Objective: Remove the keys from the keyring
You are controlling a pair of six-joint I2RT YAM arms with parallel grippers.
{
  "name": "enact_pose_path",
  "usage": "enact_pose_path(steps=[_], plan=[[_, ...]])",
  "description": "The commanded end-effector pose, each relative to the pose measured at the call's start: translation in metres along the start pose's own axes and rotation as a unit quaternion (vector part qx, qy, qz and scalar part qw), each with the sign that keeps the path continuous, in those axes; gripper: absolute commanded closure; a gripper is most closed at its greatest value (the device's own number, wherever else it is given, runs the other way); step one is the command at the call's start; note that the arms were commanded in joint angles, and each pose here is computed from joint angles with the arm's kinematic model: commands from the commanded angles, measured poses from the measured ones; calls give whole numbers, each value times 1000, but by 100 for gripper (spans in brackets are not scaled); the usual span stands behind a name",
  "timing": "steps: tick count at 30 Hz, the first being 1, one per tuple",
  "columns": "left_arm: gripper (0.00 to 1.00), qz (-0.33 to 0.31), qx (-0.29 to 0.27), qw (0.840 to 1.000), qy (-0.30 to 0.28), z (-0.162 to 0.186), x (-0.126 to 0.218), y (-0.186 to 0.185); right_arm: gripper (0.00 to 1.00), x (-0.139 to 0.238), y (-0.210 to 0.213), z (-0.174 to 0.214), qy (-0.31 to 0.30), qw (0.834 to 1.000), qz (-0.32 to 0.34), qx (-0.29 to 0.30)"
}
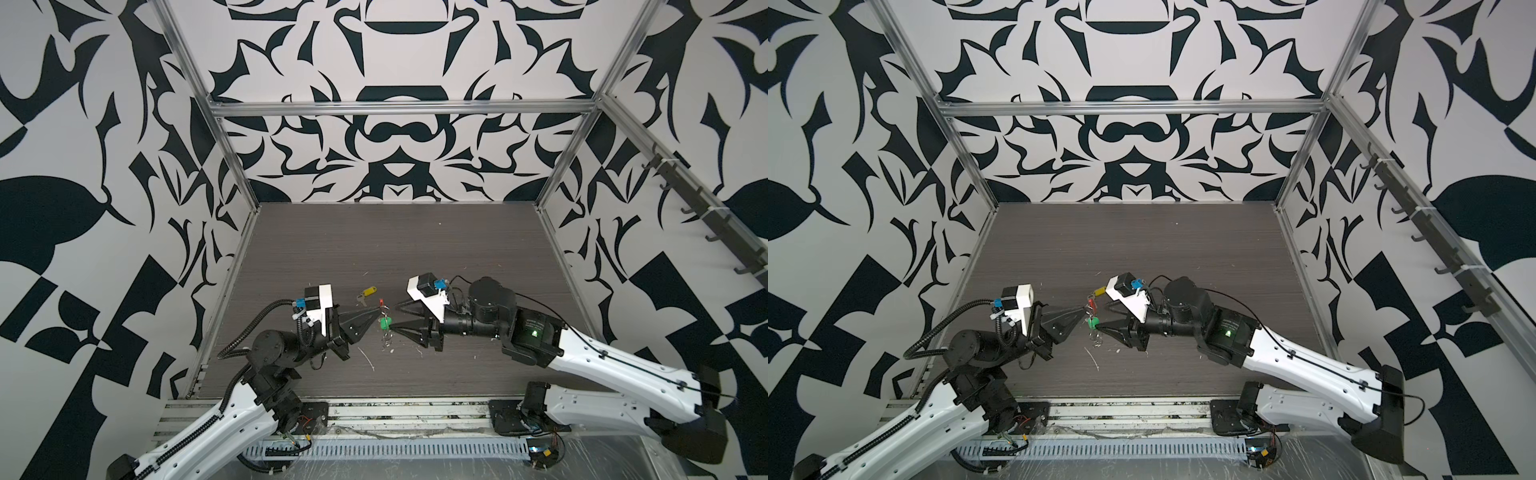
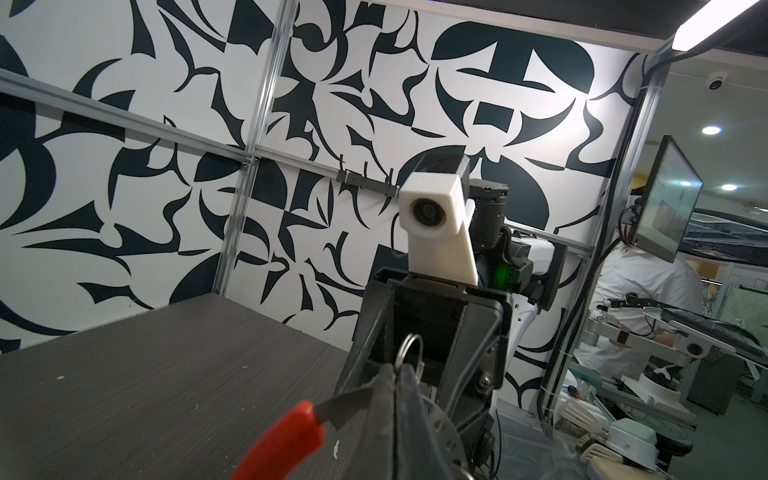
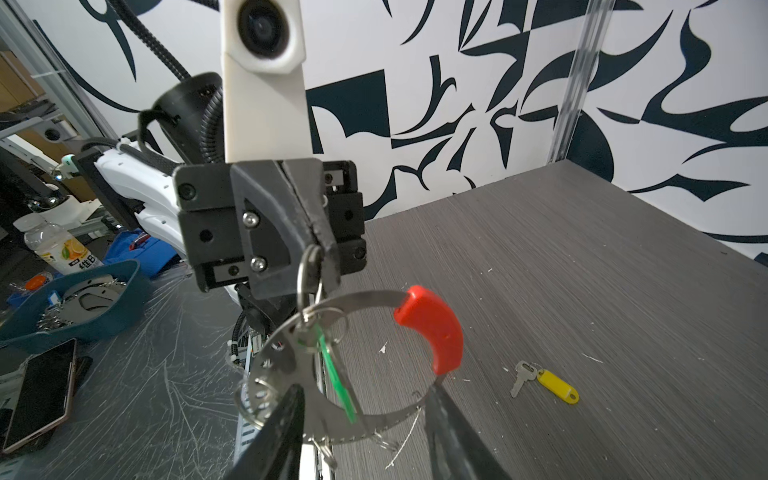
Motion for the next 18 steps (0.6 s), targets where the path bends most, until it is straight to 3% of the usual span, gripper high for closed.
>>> enact_pose_path(steps=[1,13,16,18], plan=[[100,11,-10,999,-30,-18,0,-8,50,3,9,-26,-38,999,-17,15],[100,8,-7,1000,-30,-16,-2,-6,50,-10,11,-35,-42,998,-39,23],[100,8,-7,999,-31,-17,-1,-6,54,-12,11,-35,-41,998,-40,24],[100,7,-6,999,-31,-17,-1,-6,63,-13,10,-33,-39,998,-38,23]])
Point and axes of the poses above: each gripper's point midway between its finger pads, its own x axis back along the fingers, its own y axis along the line the jaws close on, z = x × y, the point moved 6 cm from there along x, back along the fingers, and after that the axes turned 2 degrees about -x, right-handed, at the moved point
